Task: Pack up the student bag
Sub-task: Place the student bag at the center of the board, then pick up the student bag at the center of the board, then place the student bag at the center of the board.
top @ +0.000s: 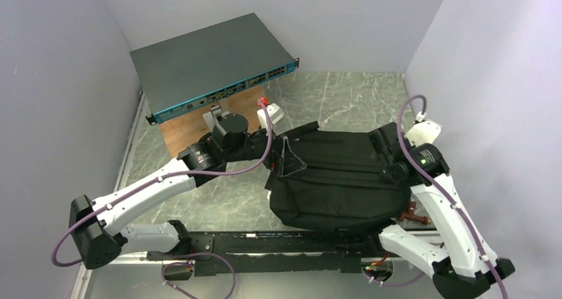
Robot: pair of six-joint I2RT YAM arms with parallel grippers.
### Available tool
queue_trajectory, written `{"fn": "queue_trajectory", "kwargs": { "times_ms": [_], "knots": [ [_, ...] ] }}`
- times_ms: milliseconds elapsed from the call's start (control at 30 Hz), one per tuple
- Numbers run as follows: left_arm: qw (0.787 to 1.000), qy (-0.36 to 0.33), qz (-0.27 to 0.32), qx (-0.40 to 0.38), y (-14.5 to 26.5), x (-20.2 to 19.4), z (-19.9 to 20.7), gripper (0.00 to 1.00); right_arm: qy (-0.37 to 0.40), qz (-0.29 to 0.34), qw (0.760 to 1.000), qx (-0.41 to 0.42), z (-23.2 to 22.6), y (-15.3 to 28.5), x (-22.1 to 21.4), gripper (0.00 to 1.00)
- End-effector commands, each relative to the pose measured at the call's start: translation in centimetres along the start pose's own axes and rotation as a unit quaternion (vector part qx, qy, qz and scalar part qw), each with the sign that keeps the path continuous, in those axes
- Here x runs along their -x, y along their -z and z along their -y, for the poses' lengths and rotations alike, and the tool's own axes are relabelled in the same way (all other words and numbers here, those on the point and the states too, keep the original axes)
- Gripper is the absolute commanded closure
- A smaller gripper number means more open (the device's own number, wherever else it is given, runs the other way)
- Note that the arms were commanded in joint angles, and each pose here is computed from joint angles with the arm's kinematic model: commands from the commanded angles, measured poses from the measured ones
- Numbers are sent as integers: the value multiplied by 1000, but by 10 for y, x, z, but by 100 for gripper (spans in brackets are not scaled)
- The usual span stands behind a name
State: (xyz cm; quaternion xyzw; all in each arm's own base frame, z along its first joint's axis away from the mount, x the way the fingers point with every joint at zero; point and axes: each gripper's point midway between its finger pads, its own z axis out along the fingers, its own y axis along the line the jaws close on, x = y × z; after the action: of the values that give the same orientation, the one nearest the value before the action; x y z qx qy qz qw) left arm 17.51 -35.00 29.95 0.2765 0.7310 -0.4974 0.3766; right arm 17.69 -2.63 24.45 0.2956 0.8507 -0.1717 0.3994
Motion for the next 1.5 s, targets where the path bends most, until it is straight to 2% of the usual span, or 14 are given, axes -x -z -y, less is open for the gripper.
{"fn": "queue_trajectory", "kwargs": {
  "times_ms": [0,167,267,300,333,367,400,500,733,900,1067,1200,1333,1467],
  "knots": [
    [999,-2,19,-33,2,9,16,6,-49,25,998,-9,18,-6,11,0],
    [999,-5,14,-41,6,11,21,6,-87,-44,995,2,14,-32,-28,1],
    [999,-13,23,-37,14,11,22,5,-133,-44,981,135,-25,-34,-25,13],
    [999,-15,25,-35,16,12,21,5,-133,-21,974,180,-37,-26,-14,24],
    [999,-19,23,-29,18,11,20,5,-129,17,963,234,-49,-14,4,47],
    [999,-24,23,-21,20,11,18,5,-118,43,954,272,-58,-4,19,87],
    [999,-29,26,-12,23,13,16,5,-99,65,945,305,-67,7,32,100],
    [998,-42,44,35,34,22,5,5,-30,101,904,413,-101,48,69,100],
    [969,-30,163,182,96,48,-31,5,61,199,695,689,-165,220,167,100],
    [947,-26,219,233,138,60,-38,4,107,233,583,771,-199,339,190,100],
    [932,-18,244,268,165,61,-45,4,147,247,527,800,-232,387,182,100],
    [926,-8,260,274,179,62,-44,5,183,229,505,812,-245,389,159,100],
    [920,-1,269,285,197,55,-45,5,239,142,502,819,-249,344,66,100],
    [914,7,292,280,221,44,-42,7,259,14,432,864,-240,315,-56,100]
  ]
}}
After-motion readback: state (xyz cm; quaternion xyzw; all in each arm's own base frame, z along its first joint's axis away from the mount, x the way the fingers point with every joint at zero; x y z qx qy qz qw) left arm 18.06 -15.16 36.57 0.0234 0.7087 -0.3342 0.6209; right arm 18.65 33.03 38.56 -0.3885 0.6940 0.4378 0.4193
